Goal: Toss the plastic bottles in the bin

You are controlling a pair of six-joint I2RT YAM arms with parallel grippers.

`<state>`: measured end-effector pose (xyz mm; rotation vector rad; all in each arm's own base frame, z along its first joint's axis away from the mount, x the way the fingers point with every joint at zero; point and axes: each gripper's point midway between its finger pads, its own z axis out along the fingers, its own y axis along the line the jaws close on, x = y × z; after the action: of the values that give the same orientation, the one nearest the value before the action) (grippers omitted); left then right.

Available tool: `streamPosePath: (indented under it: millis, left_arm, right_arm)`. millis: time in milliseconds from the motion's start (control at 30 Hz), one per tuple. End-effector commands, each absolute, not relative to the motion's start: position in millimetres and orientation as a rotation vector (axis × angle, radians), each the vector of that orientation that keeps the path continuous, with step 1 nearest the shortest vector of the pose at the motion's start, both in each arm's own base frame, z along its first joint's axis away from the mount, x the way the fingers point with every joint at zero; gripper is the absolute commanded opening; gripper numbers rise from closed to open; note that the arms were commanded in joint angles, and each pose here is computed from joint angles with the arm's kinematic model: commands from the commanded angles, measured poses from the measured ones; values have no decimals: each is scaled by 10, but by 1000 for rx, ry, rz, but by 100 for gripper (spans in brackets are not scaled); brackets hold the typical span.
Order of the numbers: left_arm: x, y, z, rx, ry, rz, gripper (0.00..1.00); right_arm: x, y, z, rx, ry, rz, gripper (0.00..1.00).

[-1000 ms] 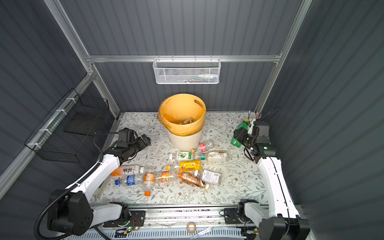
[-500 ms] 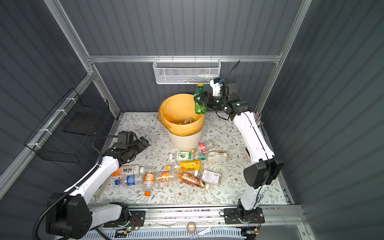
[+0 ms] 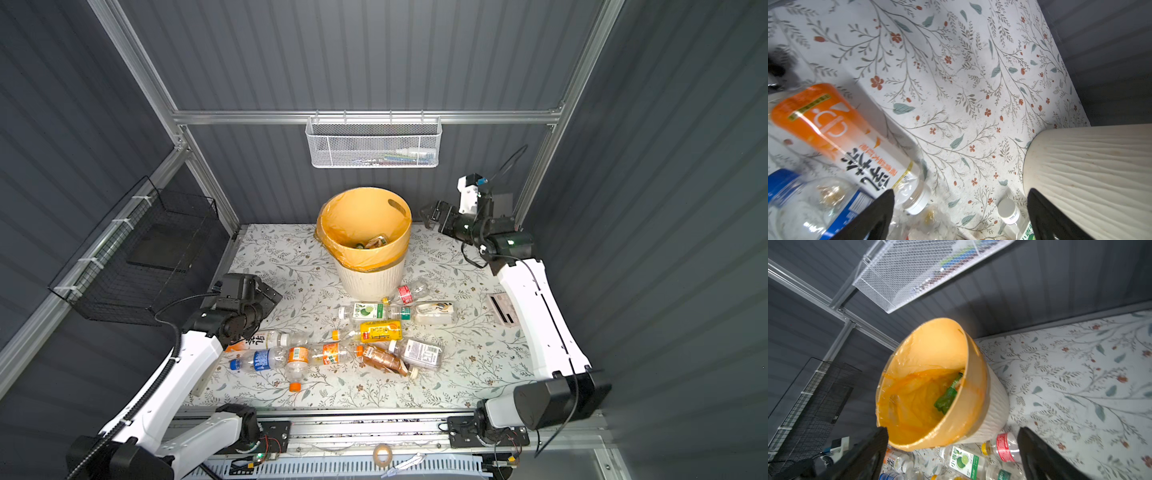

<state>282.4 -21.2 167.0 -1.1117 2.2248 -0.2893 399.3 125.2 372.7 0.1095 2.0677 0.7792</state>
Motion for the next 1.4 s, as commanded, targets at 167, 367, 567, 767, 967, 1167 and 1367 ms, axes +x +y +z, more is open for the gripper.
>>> streamPosePath:
  millis: [167, 367, 567, 767, 967, 1167, 1367]
  left_arm:
    - [2215, -4, 1430, -1428, 2254, -130, 100]
    - [2273, -39, 1149, -1436, 2287, -116, 100]
    - [2415, -48, 1037, -1392, 2342, -58, 100]
    - [2524, -47, 939, -1355, 2366, -40, 99]
    - [2590, -38, 754, -1365, 2400, -77, 92]
    - [2646, -69, 587, -1360, 2440, -134, 84]
    - [2765, -103, 488, -1332, 2463, -185, 79]
  right_arm:
    - [3724, 617, 2613, 400, 2191, 691, 99]
    - [3548, 487, 2235, 466, 2254, 672, 99]
    - [3505, 443, 2080, 507, 2287, 668, 99]
    - [3508, 401, 2009, 534, 2300, 661, 99]
    - [3505, 388, 1969, 539, 2314, 657, 99]
    - [3497, 362, 1862, 565, 2341, 656, 99]
    - [3488, 350, 1819, 581, 2350, 661, 99]
